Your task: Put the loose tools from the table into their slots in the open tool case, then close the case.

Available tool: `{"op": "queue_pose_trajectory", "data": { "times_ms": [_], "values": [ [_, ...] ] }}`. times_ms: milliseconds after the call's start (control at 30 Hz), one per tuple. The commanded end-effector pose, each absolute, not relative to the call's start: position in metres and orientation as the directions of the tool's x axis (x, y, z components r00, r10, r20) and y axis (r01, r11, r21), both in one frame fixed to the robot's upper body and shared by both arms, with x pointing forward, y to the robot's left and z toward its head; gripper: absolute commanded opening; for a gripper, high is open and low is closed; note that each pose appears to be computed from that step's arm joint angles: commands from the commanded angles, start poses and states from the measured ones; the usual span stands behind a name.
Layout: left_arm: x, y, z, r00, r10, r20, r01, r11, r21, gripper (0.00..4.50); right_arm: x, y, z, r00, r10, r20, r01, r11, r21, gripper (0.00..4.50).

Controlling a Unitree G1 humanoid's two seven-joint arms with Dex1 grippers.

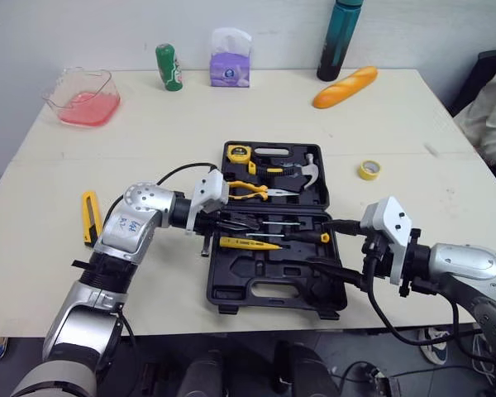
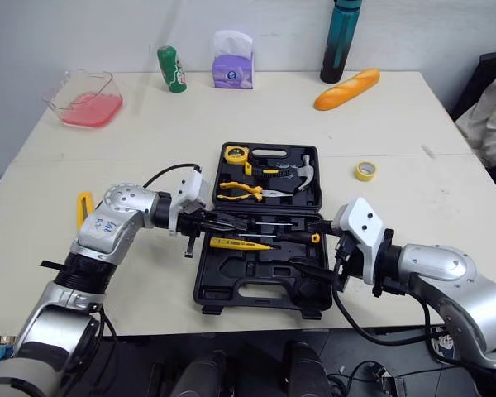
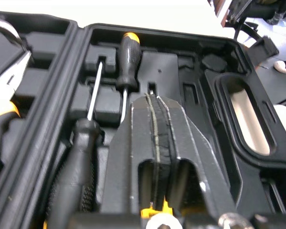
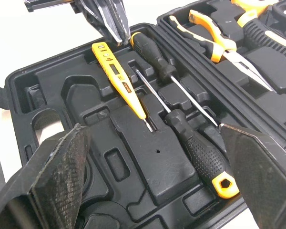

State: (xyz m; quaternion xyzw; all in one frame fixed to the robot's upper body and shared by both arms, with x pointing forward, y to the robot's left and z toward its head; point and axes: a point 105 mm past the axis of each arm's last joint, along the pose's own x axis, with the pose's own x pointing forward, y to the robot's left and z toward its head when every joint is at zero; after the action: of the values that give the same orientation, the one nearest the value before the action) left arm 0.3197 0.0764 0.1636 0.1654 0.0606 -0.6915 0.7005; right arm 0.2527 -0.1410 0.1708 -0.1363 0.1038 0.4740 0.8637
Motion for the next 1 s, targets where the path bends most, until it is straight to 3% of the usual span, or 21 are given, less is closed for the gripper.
{"op": "queue_pose_trajectory", "data": {
  "times_ms": [33,500,1000],
  "values": [
    [0.317,0.073,0.158,0.029,-0.942,-0.335,0.985,-0.031,0.172,0.07,0.253,-0.138,0.181,0.532,0.799,-0.280,-0.847,0.501,-0.180,4.50],
    [0.326,0.071,0.113,0.082,-0.872,-0.482,0.978,-0.024,0.209,0.07,0.249,-0.140,0.179,0.536,0.792,-0.293,-0.844,0.507,-0.174,4.50],
    [0.328,0.071,0.098,0.073,-0.856,-0.512,0.985,-0.018,0.169,0.07,0.250,-0.145,0.181,0.544,0.783,-0.301,-0.839,0.514,-0.177,4.50]
  ]
}}
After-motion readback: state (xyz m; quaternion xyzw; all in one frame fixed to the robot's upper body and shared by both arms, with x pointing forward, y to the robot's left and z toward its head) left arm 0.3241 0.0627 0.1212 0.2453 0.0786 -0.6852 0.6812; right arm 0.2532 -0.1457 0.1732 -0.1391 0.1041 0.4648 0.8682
